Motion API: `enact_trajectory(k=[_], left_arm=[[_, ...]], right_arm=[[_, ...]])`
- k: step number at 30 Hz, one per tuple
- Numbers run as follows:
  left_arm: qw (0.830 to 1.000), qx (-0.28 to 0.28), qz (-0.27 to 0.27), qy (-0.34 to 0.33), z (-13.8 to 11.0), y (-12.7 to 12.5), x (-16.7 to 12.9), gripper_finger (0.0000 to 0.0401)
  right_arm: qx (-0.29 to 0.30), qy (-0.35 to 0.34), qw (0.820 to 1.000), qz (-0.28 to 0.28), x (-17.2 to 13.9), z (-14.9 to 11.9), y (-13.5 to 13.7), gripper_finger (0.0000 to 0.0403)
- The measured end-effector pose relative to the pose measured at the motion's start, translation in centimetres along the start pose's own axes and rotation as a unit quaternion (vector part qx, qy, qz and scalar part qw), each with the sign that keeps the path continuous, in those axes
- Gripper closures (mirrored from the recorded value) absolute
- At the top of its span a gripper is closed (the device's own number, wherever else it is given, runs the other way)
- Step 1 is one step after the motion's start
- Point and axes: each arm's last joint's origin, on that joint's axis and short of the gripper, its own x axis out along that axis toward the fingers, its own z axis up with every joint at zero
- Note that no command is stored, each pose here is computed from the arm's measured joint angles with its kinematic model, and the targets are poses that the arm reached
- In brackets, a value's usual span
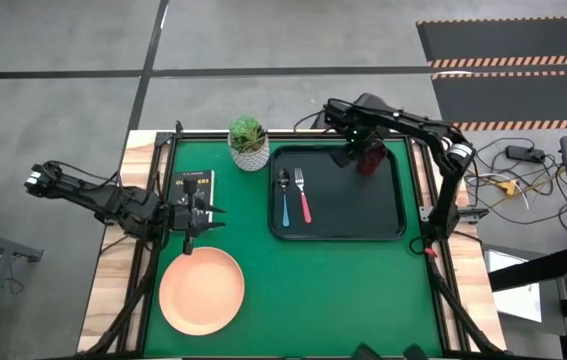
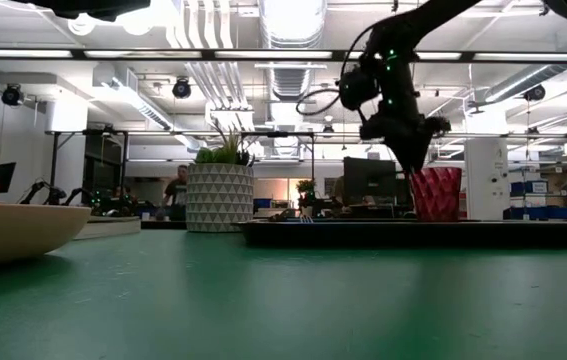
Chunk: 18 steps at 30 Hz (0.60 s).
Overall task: Pick and place plate/cup/fork/spoon on tray
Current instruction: Put the red cup on the black tray, then put the orange plate on the black tray to the right of the pink fork
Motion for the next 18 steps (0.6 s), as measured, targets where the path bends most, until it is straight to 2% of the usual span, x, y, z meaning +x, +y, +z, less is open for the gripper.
enact_trajectory(k=[7, 10, 15, 18], left_arm=[[1.0, -0.008, -0.001, 0.002, 0.0, 0.0, 0.1, 0.0288], [1.0, -0.022, -0.004, 0.009, -0.1, -0.2, 0.4, 0.0288], [0.998, -0.06, -0.01, 0.03, -0.5, -0.7, 1.2, 0.0288], [0.995, -0.09, -0.014, 0.046, -0.7, -1.0, 1.9, 0.0288]], right_arm=[[0.038, -0.061, 0.997, 0.034, -4.2, -2.0, 1.4, 0.0296], [0.027, -0.098, 0.994, 0.037, -5.8, -3.5, 2.8, 0.0299], [-0.006, -0.157, 0.987, 0.012, -7.8, -6.7, 5.7, 0.0307], [-0.045, -0.185, 0.982, 0.005, -8.3, -8.7, 8.2, 0.0312]])
